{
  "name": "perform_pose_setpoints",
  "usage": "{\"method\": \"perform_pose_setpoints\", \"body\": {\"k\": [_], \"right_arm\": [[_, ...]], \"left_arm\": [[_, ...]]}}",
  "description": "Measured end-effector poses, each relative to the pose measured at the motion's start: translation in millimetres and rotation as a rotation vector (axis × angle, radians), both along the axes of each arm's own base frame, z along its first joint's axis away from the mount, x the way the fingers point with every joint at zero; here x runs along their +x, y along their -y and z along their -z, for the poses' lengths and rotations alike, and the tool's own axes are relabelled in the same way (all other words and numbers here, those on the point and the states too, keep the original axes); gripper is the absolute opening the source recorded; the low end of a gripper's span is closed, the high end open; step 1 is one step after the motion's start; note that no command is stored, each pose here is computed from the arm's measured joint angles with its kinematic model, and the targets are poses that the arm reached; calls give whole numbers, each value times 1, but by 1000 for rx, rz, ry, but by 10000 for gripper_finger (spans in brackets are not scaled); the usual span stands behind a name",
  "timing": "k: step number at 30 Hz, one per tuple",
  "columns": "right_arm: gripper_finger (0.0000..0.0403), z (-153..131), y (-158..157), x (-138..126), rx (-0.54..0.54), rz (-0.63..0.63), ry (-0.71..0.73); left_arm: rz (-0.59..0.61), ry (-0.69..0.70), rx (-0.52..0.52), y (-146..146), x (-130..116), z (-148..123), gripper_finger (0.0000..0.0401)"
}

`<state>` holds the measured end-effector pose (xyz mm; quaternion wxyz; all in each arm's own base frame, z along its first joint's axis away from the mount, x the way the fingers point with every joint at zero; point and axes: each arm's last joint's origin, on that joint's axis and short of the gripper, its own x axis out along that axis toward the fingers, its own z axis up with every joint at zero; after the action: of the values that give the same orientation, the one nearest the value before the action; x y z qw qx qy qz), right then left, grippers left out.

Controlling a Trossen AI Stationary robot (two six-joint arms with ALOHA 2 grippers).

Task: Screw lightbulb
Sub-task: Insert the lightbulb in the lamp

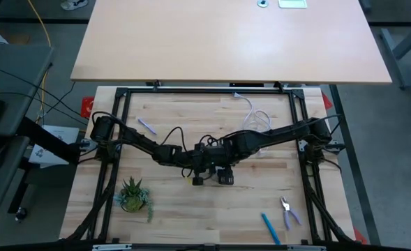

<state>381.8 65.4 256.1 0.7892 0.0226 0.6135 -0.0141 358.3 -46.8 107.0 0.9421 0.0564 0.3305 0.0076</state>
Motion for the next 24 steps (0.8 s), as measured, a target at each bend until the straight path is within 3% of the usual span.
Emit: {"method": "perform_pose_setpoints", "body": {"k": [16, 24], "right_arm": [[233, 0, -11, -2, 169, 815, 22], [232, 0, -14, -2, 270, 1066, 13]], "left_arm": [[-23, 2, 18, -1, 0, 0, 0], [-19, 1, 16, -1, 0, 0, 0]]}}
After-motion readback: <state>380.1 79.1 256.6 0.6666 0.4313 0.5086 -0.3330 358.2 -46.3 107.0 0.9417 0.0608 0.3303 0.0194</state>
